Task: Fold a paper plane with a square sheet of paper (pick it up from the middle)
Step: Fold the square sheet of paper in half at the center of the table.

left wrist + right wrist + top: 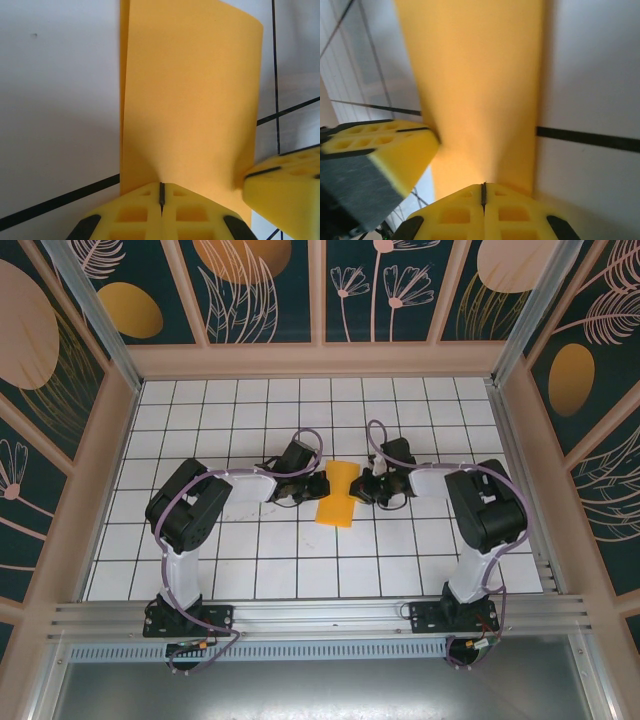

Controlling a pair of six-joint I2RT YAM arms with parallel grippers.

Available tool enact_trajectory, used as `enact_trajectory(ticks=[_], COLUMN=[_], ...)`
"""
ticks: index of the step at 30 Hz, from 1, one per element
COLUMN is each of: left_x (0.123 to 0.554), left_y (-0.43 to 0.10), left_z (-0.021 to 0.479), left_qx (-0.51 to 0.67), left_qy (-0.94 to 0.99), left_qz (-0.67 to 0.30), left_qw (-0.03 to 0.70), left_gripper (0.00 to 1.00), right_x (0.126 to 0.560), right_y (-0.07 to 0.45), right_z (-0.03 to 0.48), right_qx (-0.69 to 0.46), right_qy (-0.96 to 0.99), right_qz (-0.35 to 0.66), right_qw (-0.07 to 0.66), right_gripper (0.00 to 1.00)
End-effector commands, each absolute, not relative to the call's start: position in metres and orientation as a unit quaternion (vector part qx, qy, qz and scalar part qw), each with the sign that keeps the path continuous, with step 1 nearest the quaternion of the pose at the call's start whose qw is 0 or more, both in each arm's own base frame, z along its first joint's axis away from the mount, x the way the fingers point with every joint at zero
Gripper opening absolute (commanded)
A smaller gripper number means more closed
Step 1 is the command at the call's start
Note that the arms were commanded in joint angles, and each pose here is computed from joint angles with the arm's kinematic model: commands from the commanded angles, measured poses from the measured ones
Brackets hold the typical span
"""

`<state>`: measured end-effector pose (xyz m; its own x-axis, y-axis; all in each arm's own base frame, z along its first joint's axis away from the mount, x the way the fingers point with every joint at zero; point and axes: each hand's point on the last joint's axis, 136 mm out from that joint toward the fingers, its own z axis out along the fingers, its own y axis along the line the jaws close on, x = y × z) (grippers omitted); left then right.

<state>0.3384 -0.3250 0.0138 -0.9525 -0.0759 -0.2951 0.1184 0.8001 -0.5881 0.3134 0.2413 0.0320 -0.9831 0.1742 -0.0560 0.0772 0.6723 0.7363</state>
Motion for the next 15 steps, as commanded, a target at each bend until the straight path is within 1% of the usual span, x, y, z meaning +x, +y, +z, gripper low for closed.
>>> enact_trajectory(ticks=[1, 10, 15], left_x=[0.313, 0.314, 0.314], left_y=[-0.292, -0.293, -0.294], left_z=[-0.029, -0.029, -0.030], left_qx=[-0.002, 0.000, 0.000], left_qy=[0.965, 0.965, 0.965], left_qz=[-0.241, -0.242, -0.242], left_qw=[0.105, 0.104, 0.103], left_gripper=[0.00, 0.00, 0.00], right_x=[0.304, 0.270, 0.260], right_y=[0.249, 0.255, 0.249], right_z=[0.055, 0.030, 0.009], right_qx=[0.044, 0.052, 0.066], right_qy=[0.904, 0.907, 0.915], right_qz=[0.418, 0.416, 0.397], right_qw=[0.075, 0.045, 0.032], right_gripper=[0.00, 0.00, 0.00])
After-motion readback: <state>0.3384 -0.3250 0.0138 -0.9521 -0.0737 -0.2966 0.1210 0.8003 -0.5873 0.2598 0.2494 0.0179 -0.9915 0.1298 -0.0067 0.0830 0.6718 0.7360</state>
